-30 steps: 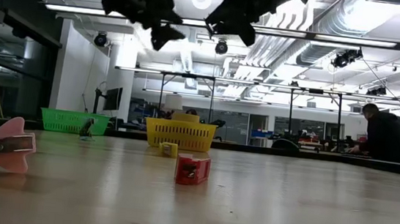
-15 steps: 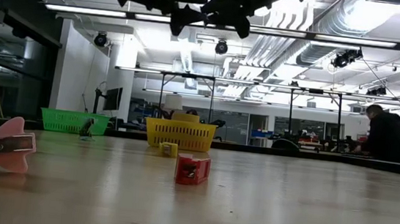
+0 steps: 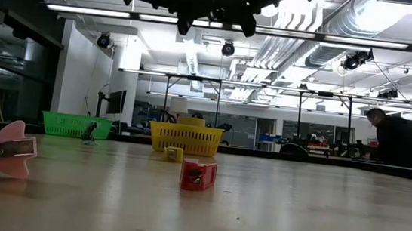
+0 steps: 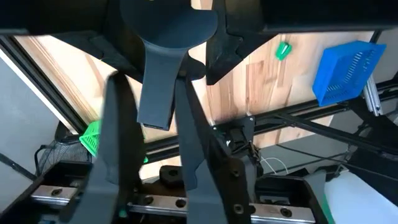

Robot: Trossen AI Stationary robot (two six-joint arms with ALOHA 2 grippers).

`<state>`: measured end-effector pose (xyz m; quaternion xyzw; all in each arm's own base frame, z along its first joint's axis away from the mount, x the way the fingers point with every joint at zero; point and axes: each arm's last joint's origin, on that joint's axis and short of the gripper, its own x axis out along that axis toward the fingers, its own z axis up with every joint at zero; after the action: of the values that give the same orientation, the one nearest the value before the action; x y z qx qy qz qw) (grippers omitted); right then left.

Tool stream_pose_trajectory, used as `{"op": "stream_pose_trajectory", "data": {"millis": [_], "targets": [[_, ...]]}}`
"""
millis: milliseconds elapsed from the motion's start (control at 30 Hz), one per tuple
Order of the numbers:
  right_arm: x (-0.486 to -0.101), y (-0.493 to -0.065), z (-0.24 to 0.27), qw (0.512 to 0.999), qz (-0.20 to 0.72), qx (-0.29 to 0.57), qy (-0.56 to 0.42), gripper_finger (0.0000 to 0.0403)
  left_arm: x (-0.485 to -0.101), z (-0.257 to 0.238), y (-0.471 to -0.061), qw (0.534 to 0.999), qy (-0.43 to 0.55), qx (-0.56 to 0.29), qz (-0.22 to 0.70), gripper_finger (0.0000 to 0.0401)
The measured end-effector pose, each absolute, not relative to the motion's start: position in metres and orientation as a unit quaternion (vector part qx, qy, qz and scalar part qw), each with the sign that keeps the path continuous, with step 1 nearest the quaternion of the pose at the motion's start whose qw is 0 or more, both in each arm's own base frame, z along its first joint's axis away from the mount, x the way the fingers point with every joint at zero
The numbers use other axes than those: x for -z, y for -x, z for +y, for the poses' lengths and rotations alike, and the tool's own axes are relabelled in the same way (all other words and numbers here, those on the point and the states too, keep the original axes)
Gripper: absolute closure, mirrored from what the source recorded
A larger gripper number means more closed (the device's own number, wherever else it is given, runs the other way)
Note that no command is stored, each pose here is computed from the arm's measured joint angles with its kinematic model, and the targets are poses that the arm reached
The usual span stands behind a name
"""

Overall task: Pick and place Stapler, Stapler remover, tape
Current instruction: Put the black staple remover into the blue bin

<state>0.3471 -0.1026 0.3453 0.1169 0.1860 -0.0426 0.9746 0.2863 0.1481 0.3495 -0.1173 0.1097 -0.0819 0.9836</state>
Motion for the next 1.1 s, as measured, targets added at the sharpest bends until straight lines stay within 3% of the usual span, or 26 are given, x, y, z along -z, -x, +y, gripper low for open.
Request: {"op": "stream_pose_trajectory", "data": {"millis": [167, 467, 900, 1100], "targets": [[-0.345, -0.347, -0.102, 0.975, 0.187, 0.036, -0.113, 0.0272, -0.350, 0.147, -0.286, 0.983, 0.117, 0.094, 0.109, 0.0364], [-0.345, -0.347, -0.102, 0.975, 0.187, 0.040, -0.116, 0.0266, -0.350, 0.147, -0.286, 0.983, 0.111, 0.101, 0.109, 0.0363], [-0.340, -0.345, -0.101, 0.963, 0.214, 0.033, -0.159, 0.0155, -0.346, 0.149, -0.286, 0.984, 0.105, 0.065, 0.125, 0.0363], [-0.332, -0.340, -0.101, 0.949, 0.258, 0.048, -0.173, 0.0131, -0.342, 0.160, -0.275, 0.982, 0.112, 0.009, 0.152, 0.0363]]}}
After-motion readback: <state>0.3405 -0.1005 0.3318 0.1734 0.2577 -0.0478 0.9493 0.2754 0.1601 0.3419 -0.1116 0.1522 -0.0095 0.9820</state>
